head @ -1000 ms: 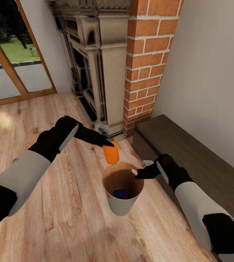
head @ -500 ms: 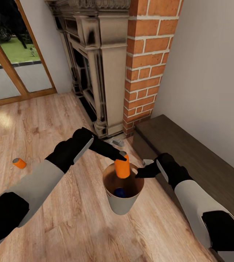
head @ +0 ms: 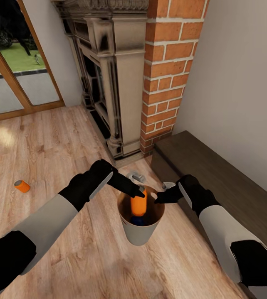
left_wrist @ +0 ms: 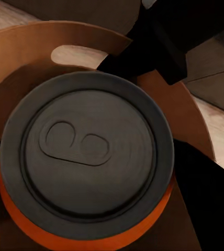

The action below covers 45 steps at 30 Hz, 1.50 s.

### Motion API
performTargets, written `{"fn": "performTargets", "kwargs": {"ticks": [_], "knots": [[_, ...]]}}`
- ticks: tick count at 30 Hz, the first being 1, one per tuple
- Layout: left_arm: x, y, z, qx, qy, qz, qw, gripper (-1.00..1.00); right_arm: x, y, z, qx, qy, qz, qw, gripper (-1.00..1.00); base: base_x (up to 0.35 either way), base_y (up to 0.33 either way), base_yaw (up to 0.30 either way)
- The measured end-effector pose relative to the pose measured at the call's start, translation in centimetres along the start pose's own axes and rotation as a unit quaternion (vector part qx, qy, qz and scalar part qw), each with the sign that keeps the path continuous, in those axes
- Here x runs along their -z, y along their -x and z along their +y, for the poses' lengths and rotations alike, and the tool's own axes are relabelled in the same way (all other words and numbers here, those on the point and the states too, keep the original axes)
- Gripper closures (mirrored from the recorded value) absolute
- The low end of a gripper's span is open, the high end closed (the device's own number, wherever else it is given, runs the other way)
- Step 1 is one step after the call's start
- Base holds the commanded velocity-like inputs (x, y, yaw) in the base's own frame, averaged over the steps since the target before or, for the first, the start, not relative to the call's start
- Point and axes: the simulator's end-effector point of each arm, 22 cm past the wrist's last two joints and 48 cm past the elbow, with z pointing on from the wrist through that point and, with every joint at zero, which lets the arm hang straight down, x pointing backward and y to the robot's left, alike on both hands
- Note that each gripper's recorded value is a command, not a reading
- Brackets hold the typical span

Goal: Put the three can of soda from the living room inside the tash can in the kitchen.

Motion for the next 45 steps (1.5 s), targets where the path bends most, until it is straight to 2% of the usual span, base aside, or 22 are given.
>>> {"fn": "performTargets", "kwargs": {"ticks": [8,18,31,38,39,45], "knots": [[-1.1,-1.5,0.3,-0.012,0.019,0.024,0.9995,1.00,0.0,0.0,0.0,0.000,0.000,0.000,1.0000,1.00,0.000,0.000,0.000],[-2.8,-3.7,-0.7,-0.007,0.008,0.041,0.9991,1.00,0.0,0.0,0.1,0.000,0.000,0.000,1.0000,1.00,0.000,0.000,0.000],[-3.8,-5.3,-1.0,-0.013,0.008,0.062,0.9980,1.00,0.0,0.0,0.0,0.000,-0.001,0.000,1.0000,1.00,0.000,0.000,0.000],[-4.1,-6.0,-0.2,-0.013,0.027,0.067,0.9973,1.00,0.0,0.0,0.0,0.000,0.000,0.000,1.0000,1.00,0.000,0.000,0.000],[-4.1,-6.0,-0.2,-0.013,0.028,0.068,0.9972,-1.00,0.0,0.0,0.0,0.000,-0.001,0.000,1.0000,1.00,0.000,0.000,0.000],[-4.4,-6.5,-0.3,-0.011,0.027,0.070,0.9971,-1.00,0.0,0.0,0.0,0.000,0.000,0.000,1.0000,1.00,0.000,0.000,0.000]]}}
